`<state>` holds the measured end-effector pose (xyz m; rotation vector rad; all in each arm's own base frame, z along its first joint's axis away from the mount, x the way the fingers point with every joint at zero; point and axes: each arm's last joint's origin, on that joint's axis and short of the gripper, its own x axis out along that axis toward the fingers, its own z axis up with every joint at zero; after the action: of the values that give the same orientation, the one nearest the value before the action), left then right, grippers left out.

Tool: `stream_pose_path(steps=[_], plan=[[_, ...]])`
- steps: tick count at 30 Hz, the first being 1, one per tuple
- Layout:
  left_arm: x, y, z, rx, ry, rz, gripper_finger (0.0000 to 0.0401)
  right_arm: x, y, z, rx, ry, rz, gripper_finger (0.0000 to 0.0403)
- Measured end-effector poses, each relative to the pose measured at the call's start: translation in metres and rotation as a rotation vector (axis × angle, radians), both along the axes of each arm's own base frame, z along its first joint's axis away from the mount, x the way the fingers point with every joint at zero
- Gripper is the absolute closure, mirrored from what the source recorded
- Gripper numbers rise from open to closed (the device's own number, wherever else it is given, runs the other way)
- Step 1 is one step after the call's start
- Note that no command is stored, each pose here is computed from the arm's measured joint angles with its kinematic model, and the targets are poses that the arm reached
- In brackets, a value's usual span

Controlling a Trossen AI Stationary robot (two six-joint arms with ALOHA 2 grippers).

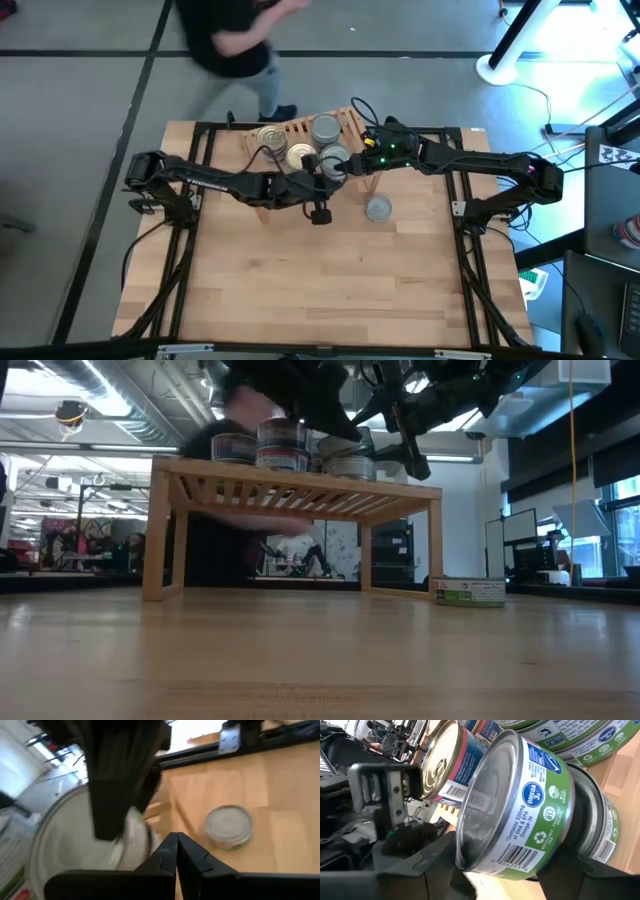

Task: Stack canned seafood by type on shelf
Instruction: Stack the green tuna can on top of the green tuna can on the shelf

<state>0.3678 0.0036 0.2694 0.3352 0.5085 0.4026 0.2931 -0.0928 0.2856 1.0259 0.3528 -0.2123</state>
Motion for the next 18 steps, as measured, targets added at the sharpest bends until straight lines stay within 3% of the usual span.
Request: stream_pose_path(steps=[18], plan=[[0.002, 0.005, 0.002, 0.063, -0.03, 0.078, 0.04, -0.01, 0.002, 0.003, -0.059, 0.064, -0.027, 0.0158]])
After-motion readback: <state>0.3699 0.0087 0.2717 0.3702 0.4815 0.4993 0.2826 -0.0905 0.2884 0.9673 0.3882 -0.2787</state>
